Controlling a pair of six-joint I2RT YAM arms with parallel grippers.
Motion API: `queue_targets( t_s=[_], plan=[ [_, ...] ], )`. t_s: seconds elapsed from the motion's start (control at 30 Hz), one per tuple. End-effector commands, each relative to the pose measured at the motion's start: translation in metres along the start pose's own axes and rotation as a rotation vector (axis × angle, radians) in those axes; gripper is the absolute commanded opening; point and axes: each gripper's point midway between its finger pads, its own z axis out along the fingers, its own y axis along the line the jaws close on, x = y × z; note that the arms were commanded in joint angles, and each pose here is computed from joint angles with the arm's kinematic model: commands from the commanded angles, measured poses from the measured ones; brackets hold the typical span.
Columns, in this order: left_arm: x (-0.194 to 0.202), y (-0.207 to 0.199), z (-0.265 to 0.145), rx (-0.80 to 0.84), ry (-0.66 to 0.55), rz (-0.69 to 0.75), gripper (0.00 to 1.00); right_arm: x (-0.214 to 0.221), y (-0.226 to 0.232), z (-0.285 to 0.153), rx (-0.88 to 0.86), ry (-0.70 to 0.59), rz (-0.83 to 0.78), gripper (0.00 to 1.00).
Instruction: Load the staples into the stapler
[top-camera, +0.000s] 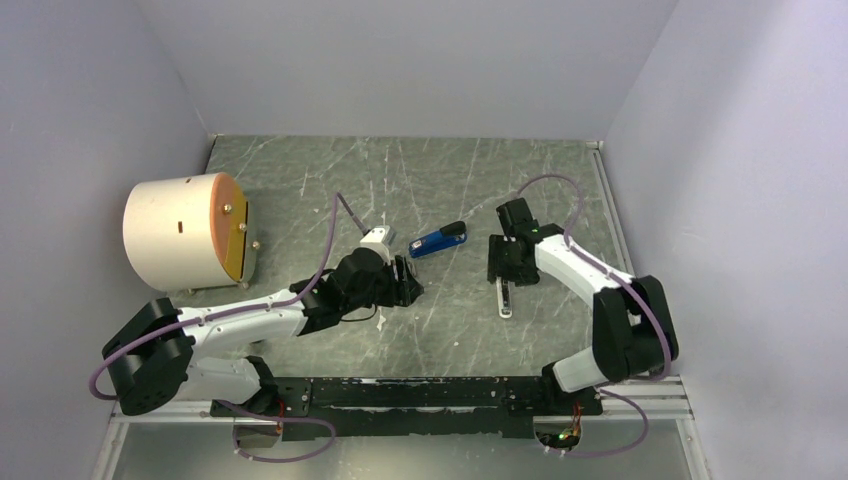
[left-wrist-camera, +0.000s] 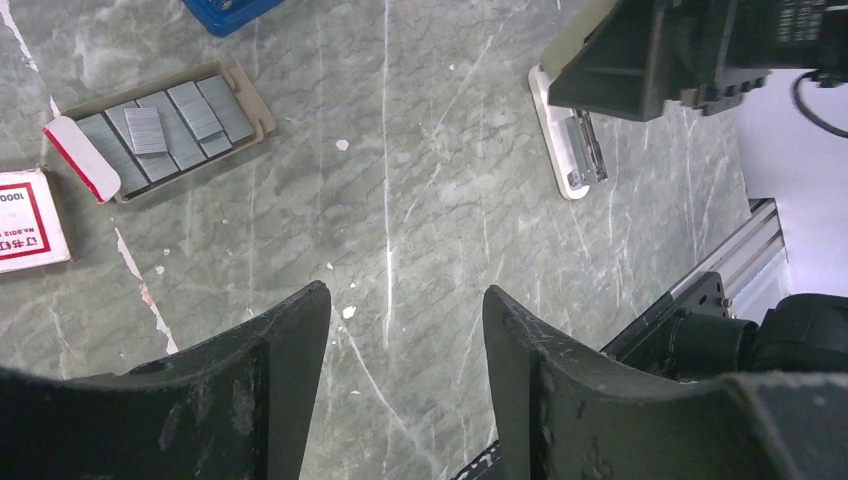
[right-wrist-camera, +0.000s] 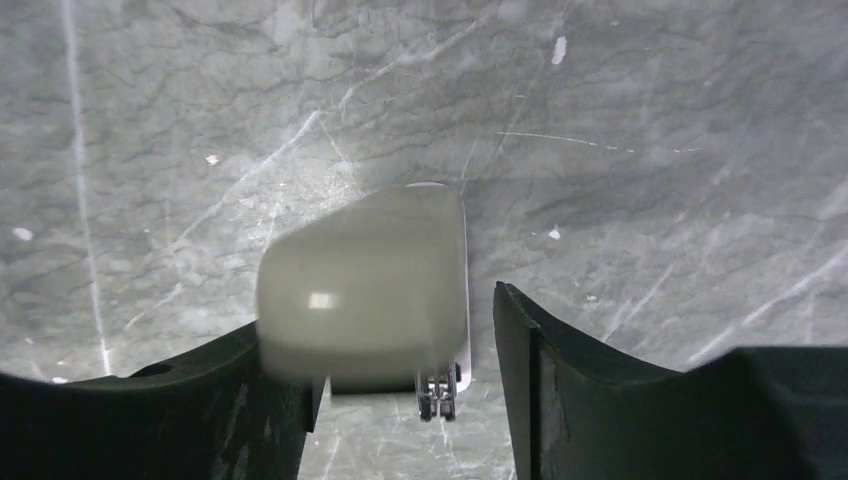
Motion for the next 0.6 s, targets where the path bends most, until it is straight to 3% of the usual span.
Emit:
queue_targets(
  t_s=[0.0,0.33,0.57],
  plan=[
    [-0.006,0.004,0.001,-0.030,-0.025,0.019,0.63,-0.020,-0.002,-0.030,-0.005,-0.107,0.046,0.63],
    [-0.022,0.008,-0.012,-0.074,-0.082,0.004,0.64,-0.062,0.005,-0.095,-0.084,-0.333,0.071,0.62],
    [-0.038,0.015,-0.024,-0.126,-0.139,-0.001,0.66,-0.116,0.055,-0.114,-0.221,-0.453,-0.021,0.61]
  ],
)
